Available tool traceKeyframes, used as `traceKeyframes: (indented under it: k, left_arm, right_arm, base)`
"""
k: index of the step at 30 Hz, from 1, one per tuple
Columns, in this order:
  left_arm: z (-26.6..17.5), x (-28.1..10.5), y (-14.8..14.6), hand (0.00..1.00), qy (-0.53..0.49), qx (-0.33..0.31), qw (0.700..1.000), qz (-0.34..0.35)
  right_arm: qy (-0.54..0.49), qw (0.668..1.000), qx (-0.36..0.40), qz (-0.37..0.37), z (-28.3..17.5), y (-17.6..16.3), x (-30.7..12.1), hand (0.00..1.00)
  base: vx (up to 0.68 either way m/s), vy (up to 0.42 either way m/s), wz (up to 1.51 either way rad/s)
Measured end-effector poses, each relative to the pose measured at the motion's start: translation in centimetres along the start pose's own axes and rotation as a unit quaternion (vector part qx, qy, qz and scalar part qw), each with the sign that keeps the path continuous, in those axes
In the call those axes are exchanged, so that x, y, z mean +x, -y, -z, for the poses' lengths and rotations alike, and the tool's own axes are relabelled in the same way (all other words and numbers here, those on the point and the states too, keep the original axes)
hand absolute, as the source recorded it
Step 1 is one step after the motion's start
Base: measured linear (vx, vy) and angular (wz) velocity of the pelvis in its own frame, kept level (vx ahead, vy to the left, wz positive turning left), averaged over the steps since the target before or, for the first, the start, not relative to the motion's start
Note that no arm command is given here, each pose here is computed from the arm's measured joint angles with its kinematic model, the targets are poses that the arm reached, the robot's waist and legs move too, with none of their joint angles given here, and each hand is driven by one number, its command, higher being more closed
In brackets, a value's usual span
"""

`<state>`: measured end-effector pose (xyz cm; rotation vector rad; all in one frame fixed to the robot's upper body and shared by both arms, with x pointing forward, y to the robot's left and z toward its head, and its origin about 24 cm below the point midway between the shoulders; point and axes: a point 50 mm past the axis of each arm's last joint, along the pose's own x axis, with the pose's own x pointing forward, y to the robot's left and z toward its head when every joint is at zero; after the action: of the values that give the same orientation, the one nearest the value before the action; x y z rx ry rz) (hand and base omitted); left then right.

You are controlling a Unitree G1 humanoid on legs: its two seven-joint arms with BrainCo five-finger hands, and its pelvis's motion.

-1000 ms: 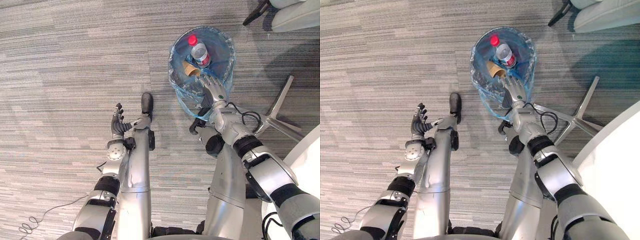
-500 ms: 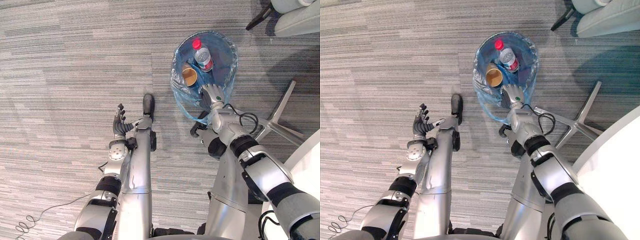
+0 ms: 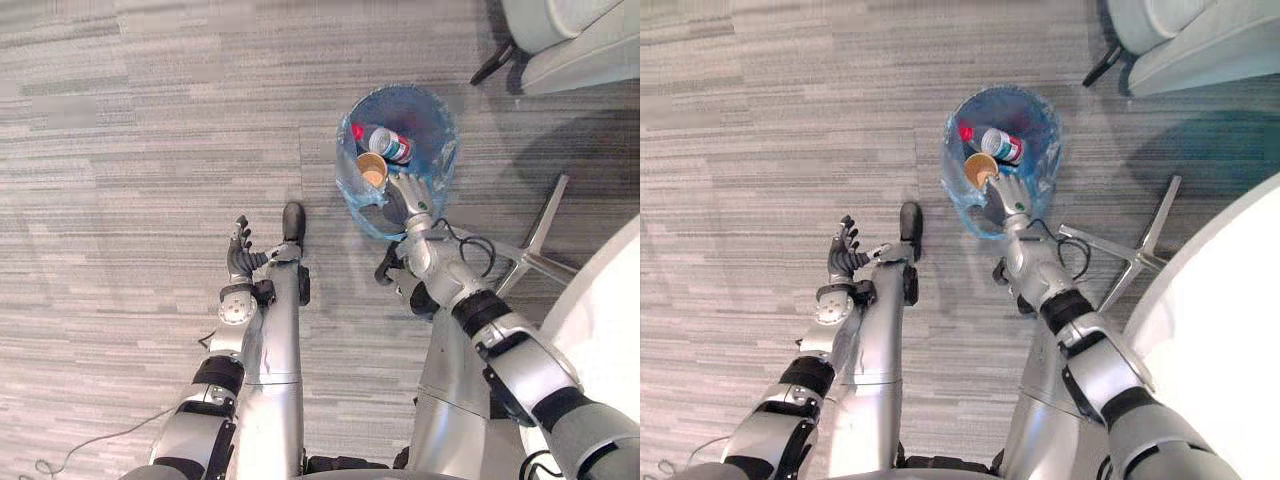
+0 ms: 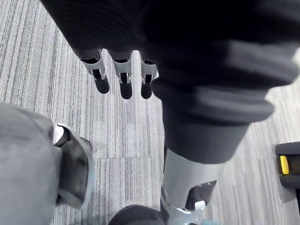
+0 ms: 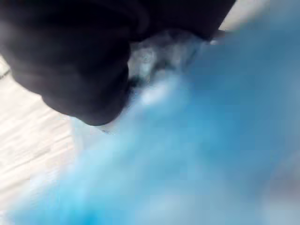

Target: Gather rubbish on tea table into small bin, then transfer packed bag to large trash can.

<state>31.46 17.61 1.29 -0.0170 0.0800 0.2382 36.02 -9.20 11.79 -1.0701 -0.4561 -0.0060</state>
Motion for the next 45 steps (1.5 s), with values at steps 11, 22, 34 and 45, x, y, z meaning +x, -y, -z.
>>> traceKeyframes:
  k: [11, 22, 34, 45]
  left_arm:
    - [5.8, -4.6, 1.0, 0.00, -0.090, 0.066, 0.992, 0.057]
    - [12.7, -10.2, -1.7, 0.00, -0.237, 0.136, 0.960, 0.061]
    - [13.0, -12.9, -3.4, 0.00, -0.230, 0.158, 0.958, 0.067]
    - [9.0, -12.0, -2.5, 0.00, -0.120, 0.149, 0.977, 0.093]
  right_arm:
    - [-0.013, 0.987, 0.161, -0.020, -2.5, -3.1, -7.3, 1.00]
    - [-0.050, 0.964, 0.246, -0.087, -3.1, -5.7, -12.6, 1.00]
    - [-0.102, 0.944, 0.288, -0.127, -0.8, -6.6, -14.2, 1.00]
    - [-0.099, 0.917, 0.358, -0.143, -0.8, -6.4, -14.2, 1.00]
  base:
    - [0.04, 0.005, -0.07]
    - [0.15, 0.017, -0.12]
    - [0.10, 0.049, -0.03]
    - [0.00, 0.008, 0.00]
